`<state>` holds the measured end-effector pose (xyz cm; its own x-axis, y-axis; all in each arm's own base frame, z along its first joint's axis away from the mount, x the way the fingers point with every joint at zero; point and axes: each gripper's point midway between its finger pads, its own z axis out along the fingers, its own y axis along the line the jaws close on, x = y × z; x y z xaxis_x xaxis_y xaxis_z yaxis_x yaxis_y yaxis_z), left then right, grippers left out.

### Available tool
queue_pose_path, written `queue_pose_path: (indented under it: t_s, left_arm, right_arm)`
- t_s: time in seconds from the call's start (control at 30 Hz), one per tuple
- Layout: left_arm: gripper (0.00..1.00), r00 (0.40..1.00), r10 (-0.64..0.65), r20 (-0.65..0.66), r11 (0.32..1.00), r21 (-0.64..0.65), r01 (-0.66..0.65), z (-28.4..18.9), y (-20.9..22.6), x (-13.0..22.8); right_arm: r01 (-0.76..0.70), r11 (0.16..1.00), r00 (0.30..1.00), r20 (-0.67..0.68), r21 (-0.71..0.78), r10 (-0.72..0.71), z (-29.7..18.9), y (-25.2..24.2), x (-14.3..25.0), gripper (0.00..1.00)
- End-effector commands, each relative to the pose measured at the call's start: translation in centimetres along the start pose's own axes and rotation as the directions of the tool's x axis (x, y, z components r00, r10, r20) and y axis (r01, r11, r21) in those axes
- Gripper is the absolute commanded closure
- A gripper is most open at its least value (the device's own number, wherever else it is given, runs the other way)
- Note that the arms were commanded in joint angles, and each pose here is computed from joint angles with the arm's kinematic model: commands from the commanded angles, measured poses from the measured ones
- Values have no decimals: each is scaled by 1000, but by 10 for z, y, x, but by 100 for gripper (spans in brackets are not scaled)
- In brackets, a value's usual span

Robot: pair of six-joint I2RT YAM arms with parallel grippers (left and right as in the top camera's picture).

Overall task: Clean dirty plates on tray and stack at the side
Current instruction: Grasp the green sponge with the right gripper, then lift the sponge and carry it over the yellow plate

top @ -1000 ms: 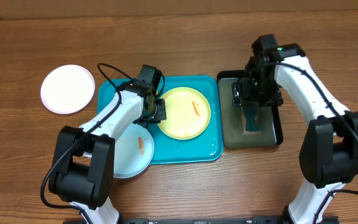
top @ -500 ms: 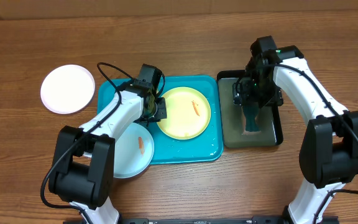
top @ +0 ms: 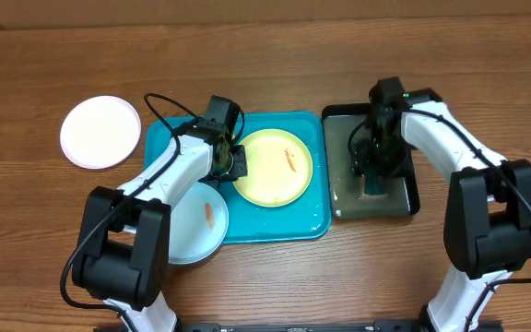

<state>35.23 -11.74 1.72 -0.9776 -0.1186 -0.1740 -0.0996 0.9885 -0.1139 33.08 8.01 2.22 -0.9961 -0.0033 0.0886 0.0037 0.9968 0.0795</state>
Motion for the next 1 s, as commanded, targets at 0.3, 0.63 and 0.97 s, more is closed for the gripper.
queue_pose_path:
  t_s: [0.3,0.63,0.97]
  left_arm:
    - [89,1000,-13,7,1000,16,13,-5,-2,1]
    - [86,1000,-15,9,1000,17,15,-5,-2,1]
    - [85,999,-32,10,999,17,31,-5,-3,0]
  right_arm:
    - [-13,999,1000,0,-35,13,0,6,3,59]
    - [-10,999,1000,21,-39,11,-1,7,-2,96]
    - [-3,998,997,73,-58,7,-22,13,-20,96]
